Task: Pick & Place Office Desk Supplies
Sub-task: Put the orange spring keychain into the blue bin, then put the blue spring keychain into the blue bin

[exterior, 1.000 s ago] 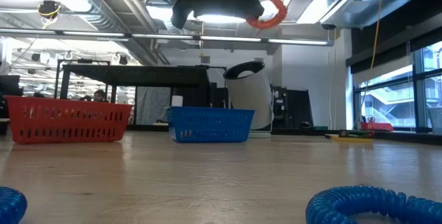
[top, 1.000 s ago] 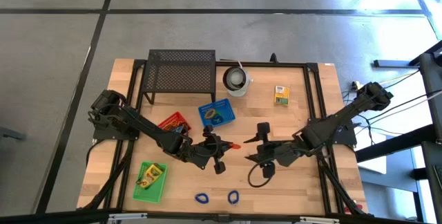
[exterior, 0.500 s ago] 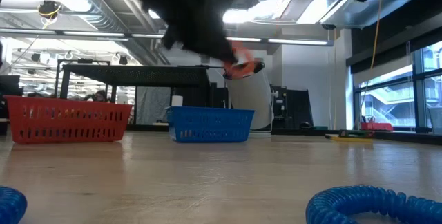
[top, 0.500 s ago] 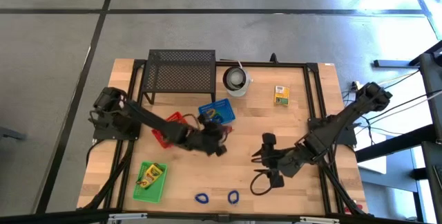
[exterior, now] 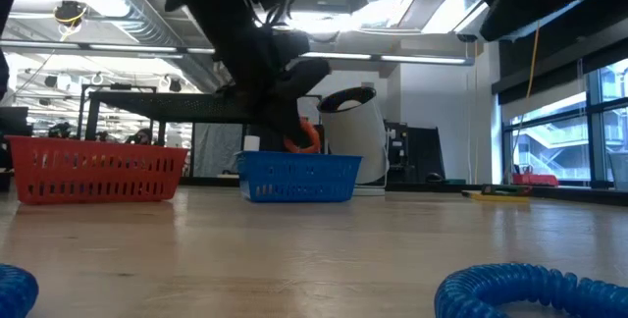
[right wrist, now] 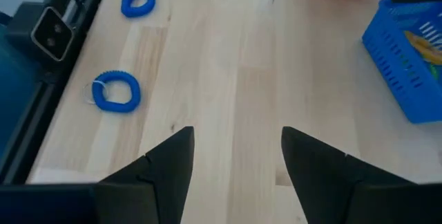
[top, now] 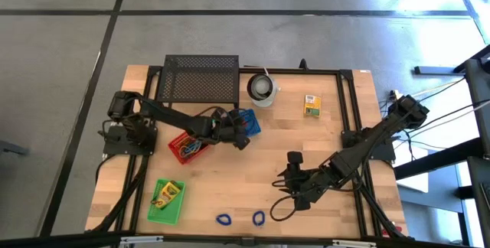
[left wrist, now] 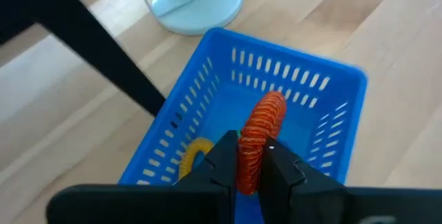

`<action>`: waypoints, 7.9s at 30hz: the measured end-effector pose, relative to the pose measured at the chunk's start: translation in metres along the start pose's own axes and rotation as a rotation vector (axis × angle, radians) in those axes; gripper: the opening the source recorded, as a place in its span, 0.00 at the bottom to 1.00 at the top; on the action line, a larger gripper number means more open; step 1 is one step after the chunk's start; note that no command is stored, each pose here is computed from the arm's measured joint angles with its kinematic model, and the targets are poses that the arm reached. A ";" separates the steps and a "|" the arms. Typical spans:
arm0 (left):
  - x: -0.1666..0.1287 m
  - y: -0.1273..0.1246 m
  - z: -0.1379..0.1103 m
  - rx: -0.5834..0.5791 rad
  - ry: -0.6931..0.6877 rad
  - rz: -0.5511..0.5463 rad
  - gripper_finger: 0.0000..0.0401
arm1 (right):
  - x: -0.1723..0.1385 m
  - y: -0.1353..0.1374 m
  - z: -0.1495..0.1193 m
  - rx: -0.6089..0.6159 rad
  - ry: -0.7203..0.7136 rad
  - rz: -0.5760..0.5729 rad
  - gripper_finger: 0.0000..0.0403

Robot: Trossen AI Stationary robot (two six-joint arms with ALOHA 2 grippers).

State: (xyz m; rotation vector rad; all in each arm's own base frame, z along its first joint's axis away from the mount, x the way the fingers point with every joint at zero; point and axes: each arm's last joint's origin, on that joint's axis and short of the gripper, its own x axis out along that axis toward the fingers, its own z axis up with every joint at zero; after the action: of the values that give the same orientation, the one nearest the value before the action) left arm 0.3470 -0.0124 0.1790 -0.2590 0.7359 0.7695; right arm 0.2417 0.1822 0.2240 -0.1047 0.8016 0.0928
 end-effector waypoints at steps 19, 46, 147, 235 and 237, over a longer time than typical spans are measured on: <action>0.006 0.006 -0.018 -0.011 0.077 -0.018 0.12 | 0.000 0.000 0.002 0.007 -0.029 -0.031 0.54; -0.049 -0.015 0.006 0.070 0.090 -0.325 0.29 | 0.066 0.010 0.004 0.048 -0.017 0.247 0.54; -0.159 -0.096 -0.034 0.519 -0.572 -0.576 0.28 | -0.027 -0.053 0.064 -0.078 -0.416 -0.213 0.09; 0.001 0.029 -0.018 -0.073 -0.097 -0.040 0.04 | -0.036 -0.051 0.019 -0.001 -0.028 -0.151 0.54; 0.004 0.032 -0.023 -0.080 -0.077 -0.050 0.04 | -0.034 -0.051 0.019 -0.004 -0.021 -0.153 0.54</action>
State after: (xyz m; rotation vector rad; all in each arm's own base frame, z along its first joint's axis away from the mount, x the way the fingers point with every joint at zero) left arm 0.3146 0.0014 0.1612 -0.3176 0.6247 0.7579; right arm 0.2377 0.1330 0.2643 -0.1680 0.7698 -0.0485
